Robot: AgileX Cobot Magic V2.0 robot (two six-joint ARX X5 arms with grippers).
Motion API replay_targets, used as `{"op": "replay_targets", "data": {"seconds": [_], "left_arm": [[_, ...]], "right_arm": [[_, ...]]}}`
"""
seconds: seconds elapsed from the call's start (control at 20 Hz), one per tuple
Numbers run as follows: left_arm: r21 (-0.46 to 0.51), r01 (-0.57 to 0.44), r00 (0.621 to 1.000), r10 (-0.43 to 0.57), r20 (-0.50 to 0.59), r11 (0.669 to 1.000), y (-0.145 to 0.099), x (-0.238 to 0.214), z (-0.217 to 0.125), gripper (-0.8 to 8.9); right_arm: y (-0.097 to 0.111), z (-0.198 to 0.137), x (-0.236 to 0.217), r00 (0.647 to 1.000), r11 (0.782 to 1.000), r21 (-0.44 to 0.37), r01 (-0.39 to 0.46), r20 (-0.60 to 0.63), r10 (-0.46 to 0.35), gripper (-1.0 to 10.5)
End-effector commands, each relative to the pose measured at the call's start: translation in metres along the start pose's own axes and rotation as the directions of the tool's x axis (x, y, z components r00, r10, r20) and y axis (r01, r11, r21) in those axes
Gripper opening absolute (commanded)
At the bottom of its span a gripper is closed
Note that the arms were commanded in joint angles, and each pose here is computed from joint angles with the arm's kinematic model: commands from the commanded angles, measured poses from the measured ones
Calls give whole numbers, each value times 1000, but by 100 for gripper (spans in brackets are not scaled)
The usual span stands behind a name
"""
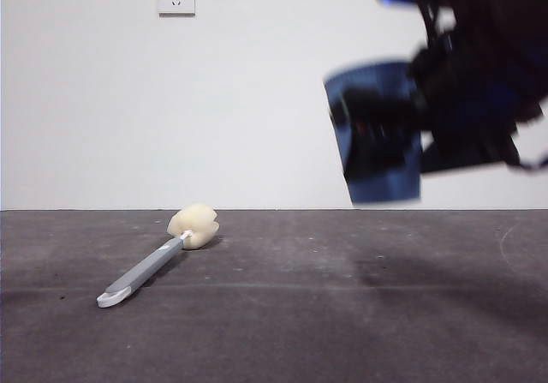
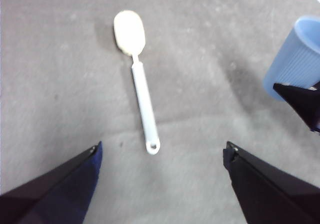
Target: Pick up the cup brush,pick up the cup,insert the brush into the cup,clean the cup,put the cup brush back,put the cup back to the fixed position on the table
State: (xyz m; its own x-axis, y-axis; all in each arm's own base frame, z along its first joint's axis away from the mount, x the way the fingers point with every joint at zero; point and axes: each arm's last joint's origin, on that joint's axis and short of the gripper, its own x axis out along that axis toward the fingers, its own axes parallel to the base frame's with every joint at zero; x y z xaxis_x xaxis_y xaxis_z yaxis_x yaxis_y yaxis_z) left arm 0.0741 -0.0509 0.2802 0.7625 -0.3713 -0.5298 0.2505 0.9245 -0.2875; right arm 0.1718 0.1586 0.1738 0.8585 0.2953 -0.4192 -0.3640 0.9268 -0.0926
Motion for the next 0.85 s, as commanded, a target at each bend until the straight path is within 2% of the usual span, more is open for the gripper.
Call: {"op": "replay_targets", "data": {"seconds": [0.05,0.15,0.35,0.55,0.85], "left_arm": [[13,-9,1000,10,-22,1000,2,1,-3,408],[6,9,999,-9,-33,1000,1,1,-4,409],[11,5,999,-4,-37,1000,1,1,-4,409],[11,4,999,-3,-37,1000,1,1,-4,409],[10,2,1000,-2,-31,1000,1,1,-3,408]], "right_arm": [[-2,-6,11,1000,1000,14,11,24,-11,-17],[-2,-12,28,999,999,11,-32,40,31,-17],[-5,-35,57,1000,1000,24,-17,15,16,-17],[-15,-32,65,995,999,44,-15,95,11,-17],[-28,-43,75,997,998,40,-50,58,48,-17]]}}
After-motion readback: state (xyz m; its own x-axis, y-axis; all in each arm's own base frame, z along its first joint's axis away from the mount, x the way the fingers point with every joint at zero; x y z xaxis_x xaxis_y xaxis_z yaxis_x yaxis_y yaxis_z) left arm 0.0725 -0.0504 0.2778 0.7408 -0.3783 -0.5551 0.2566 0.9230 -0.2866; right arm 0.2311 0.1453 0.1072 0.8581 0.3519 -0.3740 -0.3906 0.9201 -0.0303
